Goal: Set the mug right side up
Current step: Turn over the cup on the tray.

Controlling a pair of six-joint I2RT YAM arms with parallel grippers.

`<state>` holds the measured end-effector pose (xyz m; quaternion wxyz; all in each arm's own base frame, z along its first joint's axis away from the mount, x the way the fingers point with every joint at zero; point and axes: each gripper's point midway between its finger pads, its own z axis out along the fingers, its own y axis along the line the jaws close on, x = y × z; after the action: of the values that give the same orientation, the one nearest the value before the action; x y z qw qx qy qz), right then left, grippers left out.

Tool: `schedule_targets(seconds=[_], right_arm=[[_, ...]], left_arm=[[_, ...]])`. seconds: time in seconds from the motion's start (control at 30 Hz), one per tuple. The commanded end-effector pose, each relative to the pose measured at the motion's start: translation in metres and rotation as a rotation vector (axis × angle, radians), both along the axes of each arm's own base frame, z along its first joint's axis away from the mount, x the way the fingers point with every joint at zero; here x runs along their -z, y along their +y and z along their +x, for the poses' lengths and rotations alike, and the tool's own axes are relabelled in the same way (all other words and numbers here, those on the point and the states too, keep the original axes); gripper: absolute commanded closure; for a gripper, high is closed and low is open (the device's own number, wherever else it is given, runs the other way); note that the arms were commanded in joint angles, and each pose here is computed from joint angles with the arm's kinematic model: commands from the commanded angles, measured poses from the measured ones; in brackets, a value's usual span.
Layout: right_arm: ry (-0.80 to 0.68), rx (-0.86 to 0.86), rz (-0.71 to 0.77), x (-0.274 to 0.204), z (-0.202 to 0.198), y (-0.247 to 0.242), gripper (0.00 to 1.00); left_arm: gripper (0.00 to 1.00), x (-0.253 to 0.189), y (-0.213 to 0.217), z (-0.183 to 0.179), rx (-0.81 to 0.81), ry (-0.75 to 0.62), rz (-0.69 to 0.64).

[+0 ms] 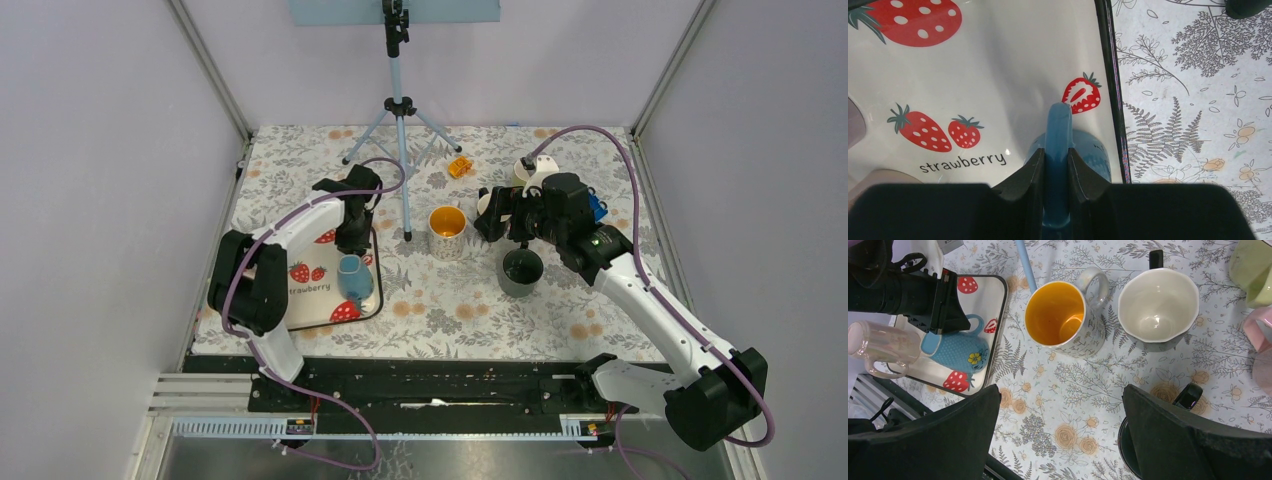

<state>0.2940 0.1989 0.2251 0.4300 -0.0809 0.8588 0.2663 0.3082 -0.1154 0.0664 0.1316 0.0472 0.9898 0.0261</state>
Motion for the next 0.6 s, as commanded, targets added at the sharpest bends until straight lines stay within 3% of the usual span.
schedule_targets(seconds=[0.0, 0.23, 0.37, 0.43, 0.57], right_arm=[[-0.031, -0.012, -0.007, -0.005, 0.000, 0.002, 0.00], [-0.031, -0.006, -0.010, -0.005, 0.001, 0.001, 0.00], [-0.029, -0.007, -0.012, -0.004, 0.001, 0.002, 0.00], [-0.030, -0.006, -0.013, -0.004, 0.002, 0.002, 0.00], [-0.026, -0.013, -0.011, -0.004, 0.002, 0.003, 0.00]], left_arm=[[0.75, -0.002, -0.008, -0.001, -0.005, -0.013, -0.076], [0.70, 0.001, -0.005, -0.002, -0.014, -0.008, -0.087], [0.83, -0.001, -0.004, -0.001, -0.016, -0.018, -0.090], [0.99, -0.004, -0.003, 0.000, -0.016, -0.029, -0.089], [1.00, -0.020, -0.005, 0.008, 0.000, -0.089, -0.109]])
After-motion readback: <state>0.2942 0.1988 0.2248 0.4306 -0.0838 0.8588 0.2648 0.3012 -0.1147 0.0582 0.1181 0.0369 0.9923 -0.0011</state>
